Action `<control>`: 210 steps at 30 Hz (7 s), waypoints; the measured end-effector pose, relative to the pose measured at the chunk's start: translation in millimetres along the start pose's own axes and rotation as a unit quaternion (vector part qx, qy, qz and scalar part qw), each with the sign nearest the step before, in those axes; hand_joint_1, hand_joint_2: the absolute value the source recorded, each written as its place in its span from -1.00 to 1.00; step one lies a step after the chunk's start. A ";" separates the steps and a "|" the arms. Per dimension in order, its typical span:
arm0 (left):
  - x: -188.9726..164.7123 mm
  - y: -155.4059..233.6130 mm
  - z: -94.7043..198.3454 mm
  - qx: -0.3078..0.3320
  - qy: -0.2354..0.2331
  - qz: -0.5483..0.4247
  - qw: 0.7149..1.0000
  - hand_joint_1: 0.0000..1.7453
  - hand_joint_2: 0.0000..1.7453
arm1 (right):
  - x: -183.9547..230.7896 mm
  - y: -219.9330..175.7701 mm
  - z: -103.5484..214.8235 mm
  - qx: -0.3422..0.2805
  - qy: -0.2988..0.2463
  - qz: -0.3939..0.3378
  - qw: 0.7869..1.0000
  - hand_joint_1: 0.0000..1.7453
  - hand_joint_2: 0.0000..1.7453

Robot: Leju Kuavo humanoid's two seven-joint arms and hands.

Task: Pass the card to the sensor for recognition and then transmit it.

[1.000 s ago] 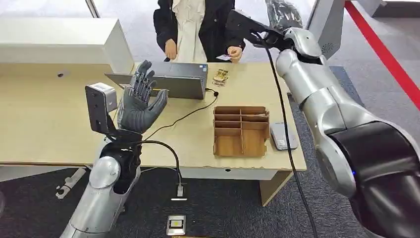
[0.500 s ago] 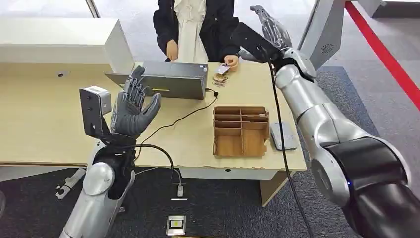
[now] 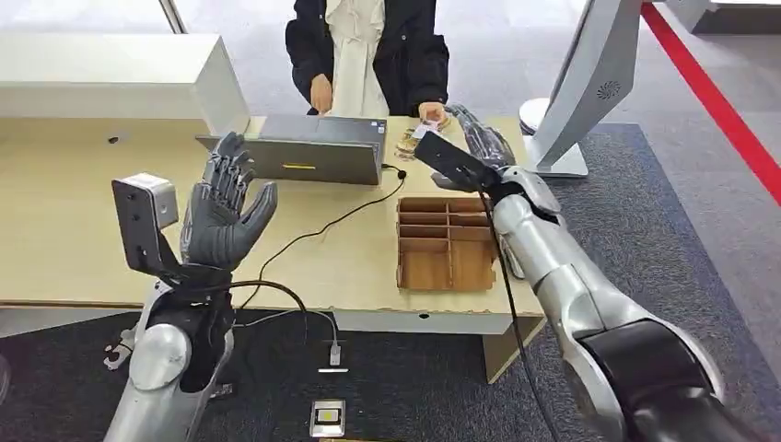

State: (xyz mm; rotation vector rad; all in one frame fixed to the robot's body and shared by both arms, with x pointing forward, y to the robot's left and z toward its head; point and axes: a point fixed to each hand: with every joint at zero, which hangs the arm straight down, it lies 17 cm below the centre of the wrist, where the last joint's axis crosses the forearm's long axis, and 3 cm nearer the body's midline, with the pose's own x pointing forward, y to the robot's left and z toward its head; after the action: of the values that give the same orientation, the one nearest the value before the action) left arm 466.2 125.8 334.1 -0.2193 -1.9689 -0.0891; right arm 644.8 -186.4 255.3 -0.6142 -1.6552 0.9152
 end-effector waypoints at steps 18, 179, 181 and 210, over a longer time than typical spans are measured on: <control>10.5 0.9 7.4 -0.027 -0.005 -0.009 1.000 -1.00 1.00 | -2.7 23.9 24.7 0.007 0.020 0.012 1.000 -1.00 1.00; 18.8 9.5 15.3 0.008 -0.013 -0.008 1.000 -1.00 1.00 | -84.0 53.6 61.7 0.039 0.087 0.212 0.972 1.00 1.00; 19.0 9.5 15.2 0.008 -0.013 -0.008 1.000 -1.00 1.00 | -82.1 51.3 60.9 0.036 0.085 0.211 0.973 1.00 1.00; 30.5 -0.5 -2.5 -0.021 -0.057 -0.010 0.998 -1.00 1.00 | 16.6 -169.6 5.9 -0.221 -0.020 0.215 0.951 1.00 1.00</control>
State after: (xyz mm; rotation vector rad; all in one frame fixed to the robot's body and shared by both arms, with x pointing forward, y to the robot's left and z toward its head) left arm 456.6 128.2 363.1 -0.2363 -2.0854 -0.1333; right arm 644.7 -271.3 403.2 -1.3091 -1.8111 0.8619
